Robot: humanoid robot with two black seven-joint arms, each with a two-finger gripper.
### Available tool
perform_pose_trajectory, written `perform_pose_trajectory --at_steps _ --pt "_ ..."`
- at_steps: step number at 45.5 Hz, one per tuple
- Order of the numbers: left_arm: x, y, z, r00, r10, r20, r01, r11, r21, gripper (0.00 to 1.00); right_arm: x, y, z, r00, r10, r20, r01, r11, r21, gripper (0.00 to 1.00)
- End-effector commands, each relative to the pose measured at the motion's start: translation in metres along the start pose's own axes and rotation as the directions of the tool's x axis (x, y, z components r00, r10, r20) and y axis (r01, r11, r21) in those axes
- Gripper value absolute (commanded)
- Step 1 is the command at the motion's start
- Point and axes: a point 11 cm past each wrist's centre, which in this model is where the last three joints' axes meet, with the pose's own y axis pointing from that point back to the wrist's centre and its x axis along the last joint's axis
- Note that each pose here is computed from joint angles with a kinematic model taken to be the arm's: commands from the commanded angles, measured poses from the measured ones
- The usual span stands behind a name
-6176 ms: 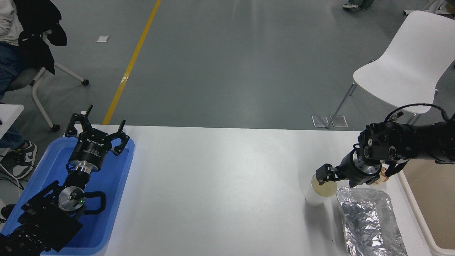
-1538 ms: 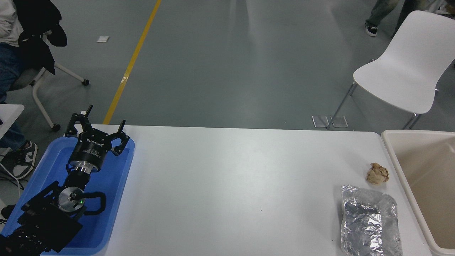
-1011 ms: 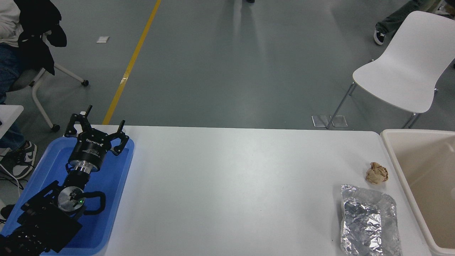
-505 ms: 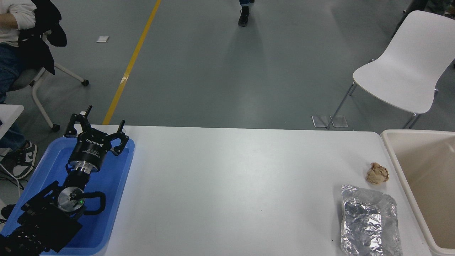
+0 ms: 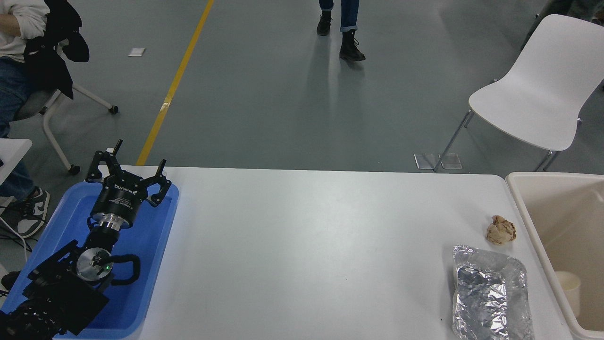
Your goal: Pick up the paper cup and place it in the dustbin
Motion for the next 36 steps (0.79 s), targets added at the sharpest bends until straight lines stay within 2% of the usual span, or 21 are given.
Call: perform_pose_trajectory --at_steps 1,24,36 --pt "0.0 0.0 0.0 1.0 0.0 0.0 0.0 1.0 0.0 1.0 -0.004 0.0 -0.009 1.0 -0.01 0.005 0.01 1.0 0.015 1.0" --pt "0.001 0.001 0.0 1.0 0.002 -0.001 -0.002 1.0 -0.002 1.0 -0.011 0.0 -0.027 0.999 -0.036 -0.018 0.037 0.998 0.047 1.0" --pt "0.0 0.0 -0.001 1.0 0.0 -0.002 0.0 1.0 -0.002 1.0 -0.007 0.019 -0.045 0.979 -0.199 -0.04 0.202 0.974 0.103 1.0"
